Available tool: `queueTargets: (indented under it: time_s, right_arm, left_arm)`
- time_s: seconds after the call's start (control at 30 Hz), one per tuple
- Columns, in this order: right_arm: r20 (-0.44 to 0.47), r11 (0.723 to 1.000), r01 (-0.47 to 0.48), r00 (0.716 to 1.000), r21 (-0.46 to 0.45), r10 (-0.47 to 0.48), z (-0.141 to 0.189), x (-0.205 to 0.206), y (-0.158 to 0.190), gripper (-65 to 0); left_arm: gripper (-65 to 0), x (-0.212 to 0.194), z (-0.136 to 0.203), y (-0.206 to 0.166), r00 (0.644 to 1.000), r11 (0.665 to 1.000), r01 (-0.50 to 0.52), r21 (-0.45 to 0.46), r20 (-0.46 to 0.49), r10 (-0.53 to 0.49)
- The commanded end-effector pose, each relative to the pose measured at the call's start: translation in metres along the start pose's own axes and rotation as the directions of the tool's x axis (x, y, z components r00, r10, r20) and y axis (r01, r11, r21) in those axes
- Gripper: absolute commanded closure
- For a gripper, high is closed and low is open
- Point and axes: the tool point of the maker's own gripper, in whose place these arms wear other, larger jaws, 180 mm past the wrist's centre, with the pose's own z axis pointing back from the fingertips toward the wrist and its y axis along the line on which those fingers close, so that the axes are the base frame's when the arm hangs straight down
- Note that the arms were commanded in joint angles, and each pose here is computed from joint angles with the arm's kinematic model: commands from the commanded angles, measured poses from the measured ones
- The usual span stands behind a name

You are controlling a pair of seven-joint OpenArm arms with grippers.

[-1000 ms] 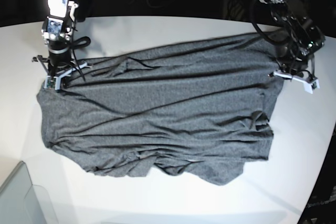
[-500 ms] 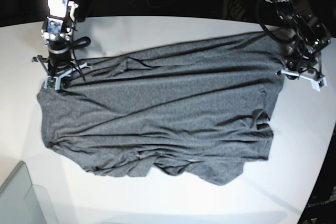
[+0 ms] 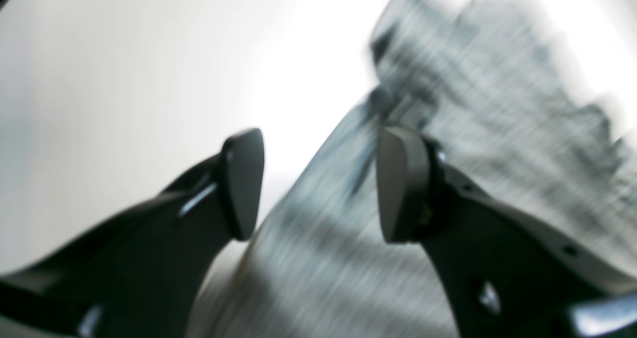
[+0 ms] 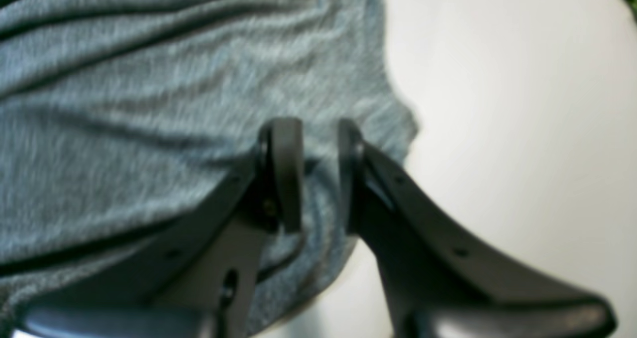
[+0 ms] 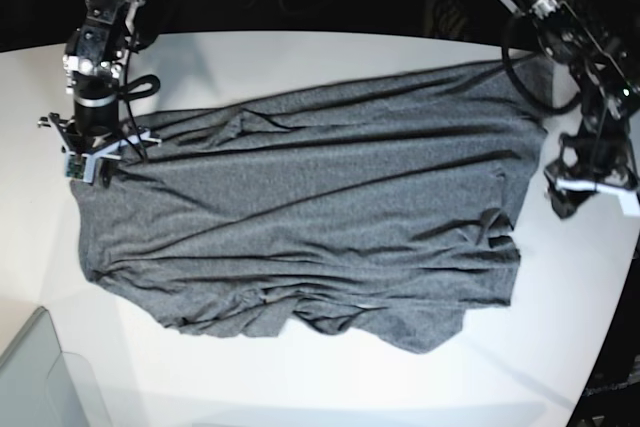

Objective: Layout the t-shirt on the table in an organized manner, then fold the t-shirt properly
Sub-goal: 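Release the corners and move both grippers along the shirt's sides, then lower both grippers onto the shirt's sides near the hem and grasp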

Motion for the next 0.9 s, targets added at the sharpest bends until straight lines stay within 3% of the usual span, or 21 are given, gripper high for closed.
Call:
queueTargets:
  time_s: [0.0, 0.1, 0.17, 0.3, 0.37, 0.5, 0.67, 0.87]
  right_arm:
    - [0.073, 1.000, 0.002, 0.997, -0.006, -0.002, -0.003, 0.024, -0.002, -15.9]
    - [0.077, 1.000, 0.002, 0.997, 0.015, -0.003, -0.015, 0.041, 0.008, -22.7]
    - [0.046, 0.999, -0.001, 0.999, 0.036, 0.000, -0.026, 0.052, 0.017, -26.3]
    - [-0.023, 0.997, -0.002, 1.000, 0.082, 0.004, -0.052, 0.072, 0.038, -27.3]
    - [-0.073, 0.995, 0.008, 0.997, 0.098, -0.001, -0.067, 0.075, 0.047, -27.3]
    - [-0.166, 0.990, 0.040, 0.986, 0.133, -0.017, -0.102, 0.077, 0.066, -27.3]
    - [-0.269, 0.986, 0.064, 0.963, 0.155, -0.021, -0.135, 0.064, 0.075, -27.3]
    - [-0.363, 0.986, 0.068, 0.932, 0.155, -0.008, -0.147, 0.037, 0.072, -27.3]
  left_arm:
    - [-34.6, 0.018, -0.008, -0.012, 0.999, 0.999, -0.008, -0.038, 0.050, 0.010]
    - [-34.6, 0.026, -0.040, -0.044, 0.999, 0.993, -0.022, -0.116, 0.020, 0.025]
    - [-34.6, 0.029, -0.060, -0.066, 1.000, 0.989, 0.015, -0.150, -0.014, -0.017]
    - [-34.6, 0.017, -0.096, -0.105, 0.991, 0.980, 0.074, -0.186, -0.099, -0.093]
    - [-34.6, 0.016, -0.112, -0.118, 0.989, 0.977, 0.091, -0.191, -0.098, -0.112]
    - [-34.6, -0.006, -0.143, -0.131, 0.984, 0.976, 0.099, -0.196, -0.124, -0.125]
    - [-34.6, -0.033, -0.159, -0.134, 0.979, 0.975, 0.085, -0.203, -0.167, -0.120]
    - [-34.6, -0.035, -0.164, -0.115, 0.981, 0.982, 0.080, -0.172, -0.163, -0.109]
